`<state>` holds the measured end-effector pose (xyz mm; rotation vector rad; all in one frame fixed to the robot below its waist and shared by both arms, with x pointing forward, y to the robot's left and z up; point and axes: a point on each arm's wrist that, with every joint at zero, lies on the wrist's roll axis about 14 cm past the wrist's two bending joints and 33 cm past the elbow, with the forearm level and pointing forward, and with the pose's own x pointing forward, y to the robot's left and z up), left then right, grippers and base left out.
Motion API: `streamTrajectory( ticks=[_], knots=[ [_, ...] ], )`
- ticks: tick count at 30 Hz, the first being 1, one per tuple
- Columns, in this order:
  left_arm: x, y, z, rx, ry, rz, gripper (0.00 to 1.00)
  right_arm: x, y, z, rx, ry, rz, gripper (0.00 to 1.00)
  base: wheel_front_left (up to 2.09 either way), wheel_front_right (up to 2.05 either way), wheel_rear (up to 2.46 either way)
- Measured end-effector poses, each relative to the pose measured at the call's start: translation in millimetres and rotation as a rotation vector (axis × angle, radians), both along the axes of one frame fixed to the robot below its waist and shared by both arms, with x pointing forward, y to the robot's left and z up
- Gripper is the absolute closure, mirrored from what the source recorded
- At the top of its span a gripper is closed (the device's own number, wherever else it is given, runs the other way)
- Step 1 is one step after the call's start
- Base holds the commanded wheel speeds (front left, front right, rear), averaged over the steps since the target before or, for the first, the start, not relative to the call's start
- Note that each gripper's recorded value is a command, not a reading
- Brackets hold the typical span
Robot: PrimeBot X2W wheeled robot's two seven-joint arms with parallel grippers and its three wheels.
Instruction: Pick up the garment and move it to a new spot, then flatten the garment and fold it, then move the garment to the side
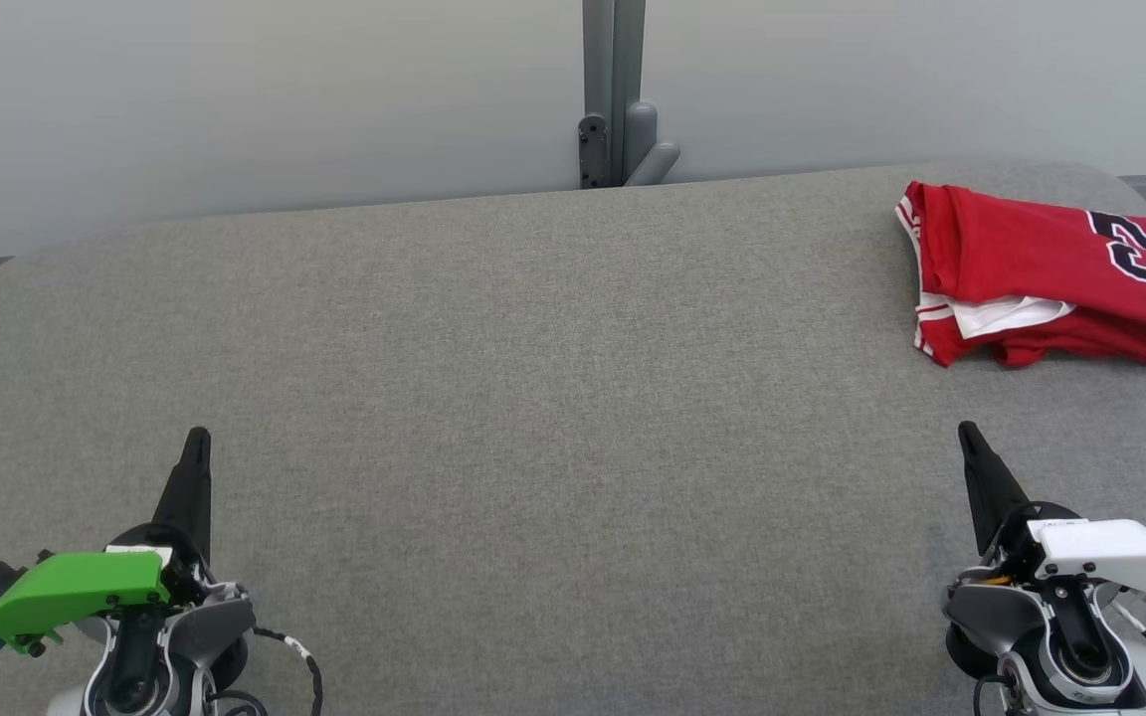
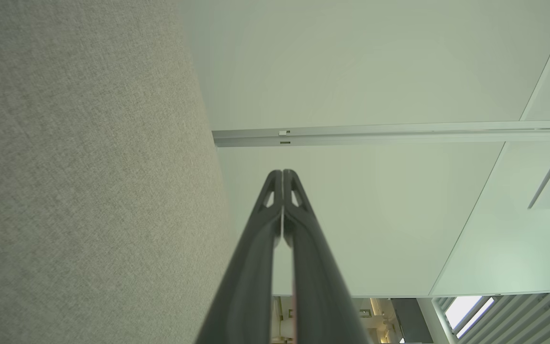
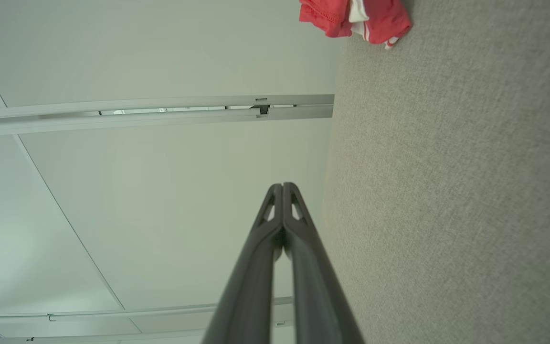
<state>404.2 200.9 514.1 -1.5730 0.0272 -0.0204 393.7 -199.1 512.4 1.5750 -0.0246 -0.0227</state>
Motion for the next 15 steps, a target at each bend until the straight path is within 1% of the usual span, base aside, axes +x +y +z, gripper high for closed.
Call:
streamTrajectory(
  ticks=[15],
  knots=[
    [0.0,0.0,0.1,0.0,0.0,0.0,1.0,0.0,-0.3,0.0,0.001,0.0,-0.001,1.0,0.0,0.0,0.0]
  ],
)
